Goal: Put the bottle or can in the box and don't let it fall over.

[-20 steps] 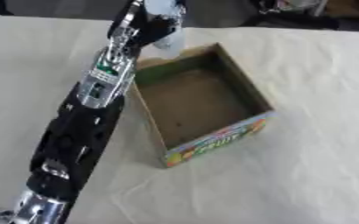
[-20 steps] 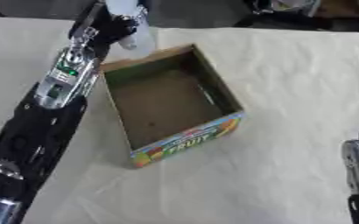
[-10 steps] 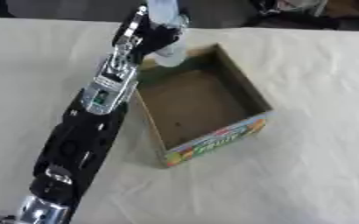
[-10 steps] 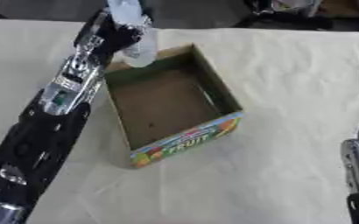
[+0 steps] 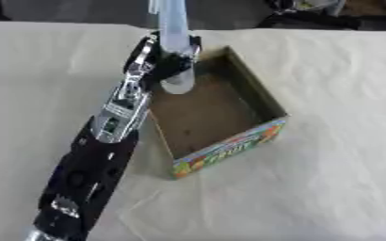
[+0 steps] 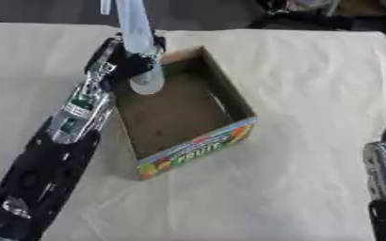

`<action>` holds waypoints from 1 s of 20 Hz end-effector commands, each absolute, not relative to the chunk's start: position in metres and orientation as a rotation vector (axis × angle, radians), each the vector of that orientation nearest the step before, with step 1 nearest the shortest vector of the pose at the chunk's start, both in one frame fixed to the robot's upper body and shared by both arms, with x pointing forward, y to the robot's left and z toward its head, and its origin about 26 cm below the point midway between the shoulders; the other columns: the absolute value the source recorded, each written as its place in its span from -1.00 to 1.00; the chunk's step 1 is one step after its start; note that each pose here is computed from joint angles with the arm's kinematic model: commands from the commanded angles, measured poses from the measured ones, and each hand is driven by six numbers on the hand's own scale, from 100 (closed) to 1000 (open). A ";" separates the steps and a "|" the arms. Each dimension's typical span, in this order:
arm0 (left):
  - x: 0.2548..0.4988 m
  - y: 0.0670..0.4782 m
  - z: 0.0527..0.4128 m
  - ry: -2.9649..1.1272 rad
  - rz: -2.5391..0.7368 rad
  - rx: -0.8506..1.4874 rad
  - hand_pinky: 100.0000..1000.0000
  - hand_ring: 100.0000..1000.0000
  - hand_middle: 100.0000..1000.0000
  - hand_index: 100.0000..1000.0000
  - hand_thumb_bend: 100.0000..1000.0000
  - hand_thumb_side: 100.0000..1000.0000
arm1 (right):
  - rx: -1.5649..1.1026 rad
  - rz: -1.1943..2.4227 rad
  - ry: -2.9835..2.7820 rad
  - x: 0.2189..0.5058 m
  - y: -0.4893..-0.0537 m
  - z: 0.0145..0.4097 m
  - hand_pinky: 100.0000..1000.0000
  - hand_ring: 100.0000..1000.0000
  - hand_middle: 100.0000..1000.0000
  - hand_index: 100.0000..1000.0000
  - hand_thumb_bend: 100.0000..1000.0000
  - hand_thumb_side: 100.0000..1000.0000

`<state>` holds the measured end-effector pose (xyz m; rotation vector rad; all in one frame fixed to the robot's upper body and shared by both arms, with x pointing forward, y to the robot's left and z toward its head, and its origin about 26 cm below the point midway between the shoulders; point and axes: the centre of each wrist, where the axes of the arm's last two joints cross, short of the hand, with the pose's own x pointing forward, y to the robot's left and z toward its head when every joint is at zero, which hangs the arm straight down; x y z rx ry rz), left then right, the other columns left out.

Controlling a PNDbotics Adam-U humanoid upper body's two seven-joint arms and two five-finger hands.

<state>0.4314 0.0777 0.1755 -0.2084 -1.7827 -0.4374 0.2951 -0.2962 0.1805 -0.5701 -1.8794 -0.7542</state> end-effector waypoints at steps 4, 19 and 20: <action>0.430 0.073 0.180 -1.787 -0.401 -0.209 1.00 0.45 0.60 -0.28 -1.00 -0.83 | -0.595 -0.826 -1.877 0.296 -0.310 0.184 1.00 1.00 1.00 1.00 -1.00 0.25; 0.437 0.081 0.166 -1.804 -0.568 -0.120 1.00 0.63 0.80 0.60 0.40 -0.50 | -0.608 -0.832 -1.922 0.293 -0.312 0.188 1.00 1.00 1.00 1.00 -1.00 0.24; 0.437 0.081 0.166 -1.807 -0.578 -0.110 1.00 0.63 0.80 0.61 0.42 -0.49 | -0.608 -0.832 -1.922 0.293 -0.312 0.188 1.00 1.00 1.00 1.00 -1.00 0.24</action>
